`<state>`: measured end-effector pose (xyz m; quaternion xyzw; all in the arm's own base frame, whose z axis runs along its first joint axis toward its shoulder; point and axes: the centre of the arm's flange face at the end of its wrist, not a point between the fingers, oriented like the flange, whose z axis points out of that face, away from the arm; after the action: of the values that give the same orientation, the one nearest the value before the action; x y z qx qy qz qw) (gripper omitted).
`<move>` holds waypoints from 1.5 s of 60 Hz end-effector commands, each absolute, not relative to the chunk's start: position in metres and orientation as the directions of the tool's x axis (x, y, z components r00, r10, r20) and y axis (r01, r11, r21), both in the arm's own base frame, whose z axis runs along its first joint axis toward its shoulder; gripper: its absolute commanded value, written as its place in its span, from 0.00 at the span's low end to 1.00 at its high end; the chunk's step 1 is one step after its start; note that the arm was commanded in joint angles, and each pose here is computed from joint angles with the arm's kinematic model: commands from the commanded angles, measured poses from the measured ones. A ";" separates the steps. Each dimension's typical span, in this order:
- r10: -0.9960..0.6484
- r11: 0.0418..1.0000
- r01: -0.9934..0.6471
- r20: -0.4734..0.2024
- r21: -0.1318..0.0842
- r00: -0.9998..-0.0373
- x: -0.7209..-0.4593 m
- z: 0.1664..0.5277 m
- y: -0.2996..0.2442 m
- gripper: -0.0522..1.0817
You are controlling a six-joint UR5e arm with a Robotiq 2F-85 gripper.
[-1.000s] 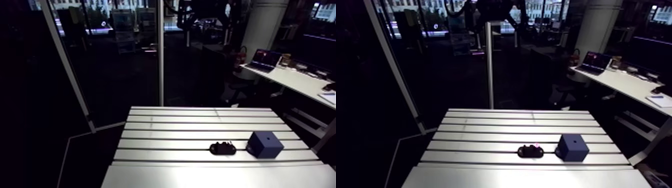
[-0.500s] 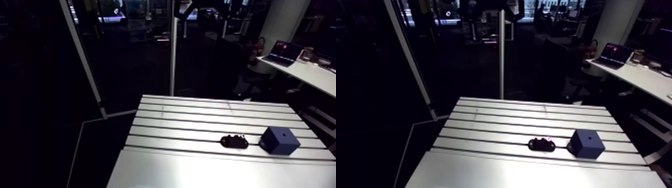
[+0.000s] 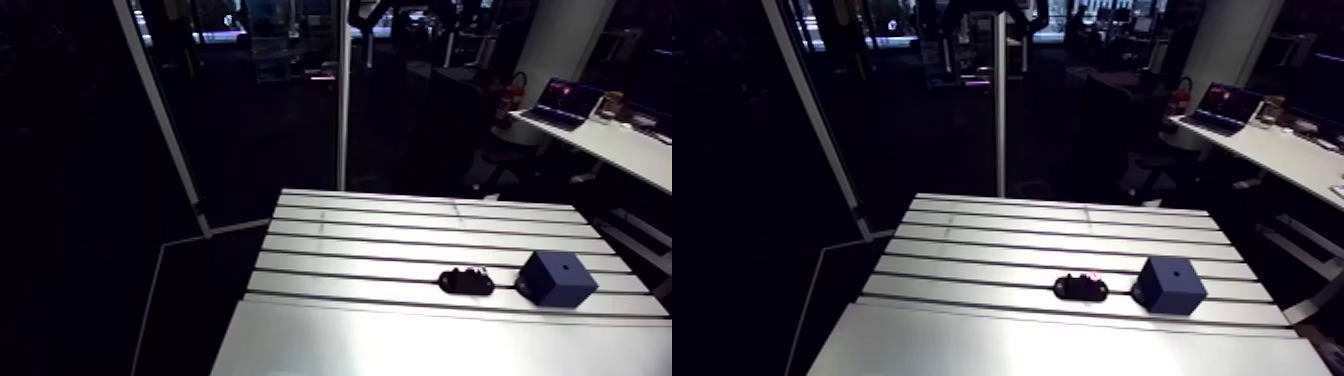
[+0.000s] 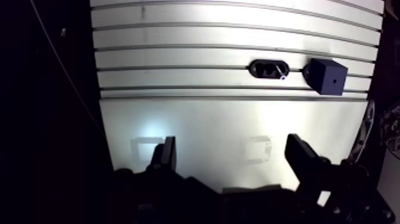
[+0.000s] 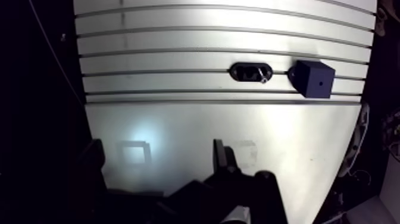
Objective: Pick up the M10 bolt and insert it into the hole until fully seated.
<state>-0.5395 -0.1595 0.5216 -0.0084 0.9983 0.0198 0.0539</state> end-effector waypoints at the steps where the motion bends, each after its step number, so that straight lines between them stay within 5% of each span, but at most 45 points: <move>1: 0.001 0.999 -0.003 -0.090 0.039 -0.996 -0.542 0.521 -0.147 0.05; 58: -0.014 0.999 -0.016 -0.072 0.028 -0.997 -0.528 0.502 -0.067 0.05; 90: -0.005 1.000 -0.006 -0.031 0.024 -0.999 -0.527 0.428 0.006 0.06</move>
<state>-0.5293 -0.0146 0.4548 -0.0046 0.9997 0.0134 0.0174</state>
